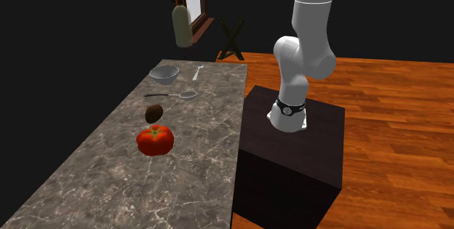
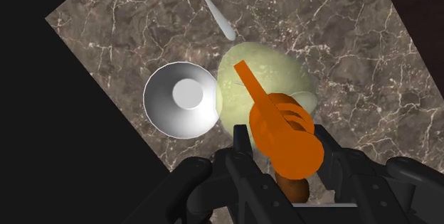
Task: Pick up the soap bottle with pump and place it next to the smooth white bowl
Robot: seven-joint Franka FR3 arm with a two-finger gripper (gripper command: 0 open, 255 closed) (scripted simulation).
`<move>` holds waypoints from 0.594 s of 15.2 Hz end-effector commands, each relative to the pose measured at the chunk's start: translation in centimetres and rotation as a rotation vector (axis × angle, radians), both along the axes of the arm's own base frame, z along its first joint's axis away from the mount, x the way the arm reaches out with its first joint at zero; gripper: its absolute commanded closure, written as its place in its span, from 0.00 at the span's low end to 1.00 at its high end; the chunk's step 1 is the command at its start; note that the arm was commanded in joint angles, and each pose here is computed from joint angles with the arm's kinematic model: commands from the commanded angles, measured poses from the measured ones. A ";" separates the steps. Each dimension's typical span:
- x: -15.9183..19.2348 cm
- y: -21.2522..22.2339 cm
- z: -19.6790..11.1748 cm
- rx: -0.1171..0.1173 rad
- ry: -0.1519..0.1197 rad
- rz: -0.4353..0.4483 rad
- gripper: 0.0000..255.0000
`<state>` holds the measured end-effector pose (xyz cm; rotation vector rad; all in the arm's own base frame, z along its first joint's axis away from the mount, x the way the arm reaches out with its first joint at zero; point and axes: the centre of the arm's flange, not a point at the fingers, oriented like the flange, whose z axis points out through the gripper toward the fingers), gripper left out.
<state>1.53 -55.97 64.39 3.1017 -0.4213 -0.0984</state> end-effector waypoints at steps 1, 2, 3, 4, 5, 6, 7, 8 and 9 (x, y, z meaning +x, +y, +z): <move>0.0 0.1 -1.1 -0.001 0.000 0.001 1.00; 0.0 0.1 -1.6 -0.001 0.000 0.001 1.00; 0.0 0.1 -2.1 -0.001 0.000 0.001 1.00; 0.0 0.1 -2.7 -0.001 0.000 0.001 1.00; 0.0 0.1 -3.2 -0.001 0.000 0.001 1.00; 0.0 0.1 -3.7 -0.001 0.000 0.001 1.00; 0.0 0.1 -4.3 -0.001 0.000 0.001 1.00; 0.0 0.1 -4.8 -0.001 0.000 0.001 1.00; 0.0 0.1 -5.3 -0.001 0.000 0.001 1.00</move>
